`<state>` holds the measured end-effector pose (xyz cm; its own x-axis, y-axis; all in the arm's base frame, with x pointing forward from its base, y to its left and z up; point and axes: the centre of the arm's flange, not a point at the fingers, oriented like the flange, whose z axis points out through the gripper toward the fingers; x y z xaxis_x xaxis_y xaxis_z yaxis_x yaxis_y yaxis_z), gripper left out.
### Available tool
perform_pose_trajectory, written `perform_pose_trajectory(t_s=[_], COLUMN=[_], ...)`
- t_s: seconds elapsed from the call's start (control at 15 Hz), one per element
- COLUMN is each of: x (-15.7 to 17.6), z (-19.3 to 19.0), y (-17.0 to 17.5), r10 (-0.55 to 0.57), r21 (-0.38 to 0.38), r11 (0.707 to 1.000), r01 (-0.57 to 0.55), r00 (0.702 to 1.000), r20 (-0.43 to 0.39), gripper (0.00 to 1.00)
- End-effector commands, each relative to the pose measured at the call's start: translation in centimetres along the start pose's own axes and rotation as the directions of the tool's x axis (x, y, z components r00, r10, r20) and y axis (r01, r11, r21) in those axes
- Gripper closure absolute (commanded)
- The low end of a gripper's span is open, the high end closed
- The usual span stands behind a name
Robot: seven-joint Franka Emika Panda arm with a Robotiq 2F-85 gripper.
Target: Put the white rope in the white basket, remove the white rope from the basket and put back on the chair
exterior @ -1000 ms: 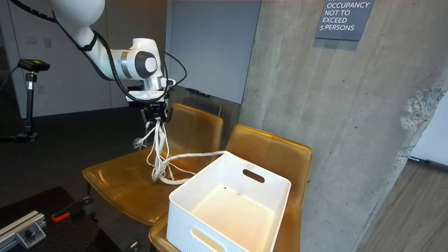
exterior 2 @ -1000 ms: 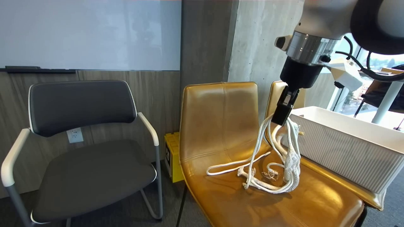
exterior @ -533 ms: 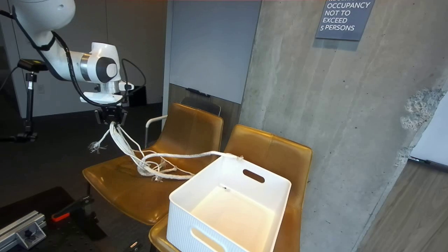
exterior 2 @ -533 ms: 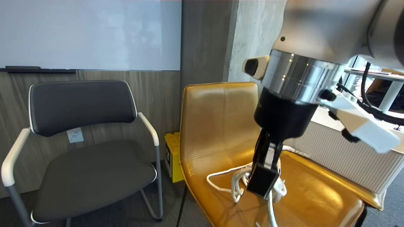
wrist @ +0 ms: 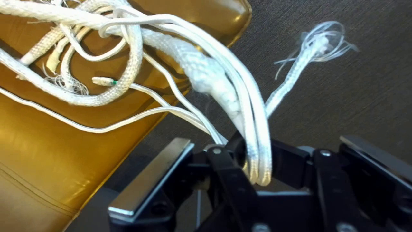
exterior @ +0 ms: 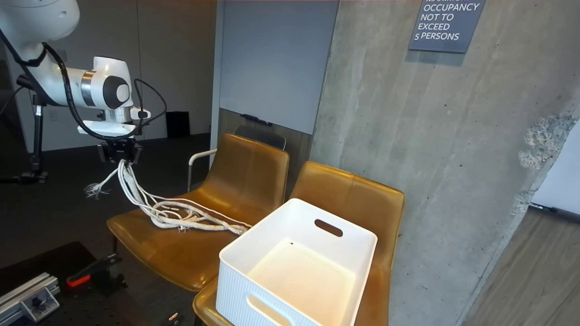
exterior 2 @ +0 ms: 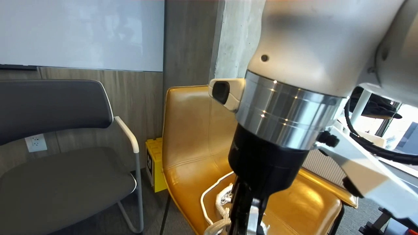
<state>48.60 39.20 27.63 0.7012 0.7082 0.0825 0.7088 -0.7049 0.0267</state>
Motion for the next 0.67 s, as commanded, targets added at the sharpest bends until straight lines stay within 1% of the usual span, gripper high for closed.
perform_pose_trajectory(t_s=[0.0, 0.2, 0.33, 0.47, 0.6], x=[-1.9, -3.4, -4.5, -5.4, -5.7], z=[-2.4, -4.6, -5.5, -5.8, -6.0], y=[6.7, 13.8, 17.5, 19.8, 21.0], r10=[0.071, 0.141, 0.174, 0.199, 0.207], r21=[-0.034, -0.082, -0.111, -0.130, -0.156], r11=[0.997, 0.986, 0.978, 0.970, 0.964], r01=[-0.071, -0.144, -0.179, -0.205, -0.215], r00=[0.997, 0.989, 0.983, 0.978, 0.976], r20=[-0.021, -0.041, -0.051, -0.060, -0.070], gripper=[0.98, 0.98, 0.98, 0.98, 0.98])
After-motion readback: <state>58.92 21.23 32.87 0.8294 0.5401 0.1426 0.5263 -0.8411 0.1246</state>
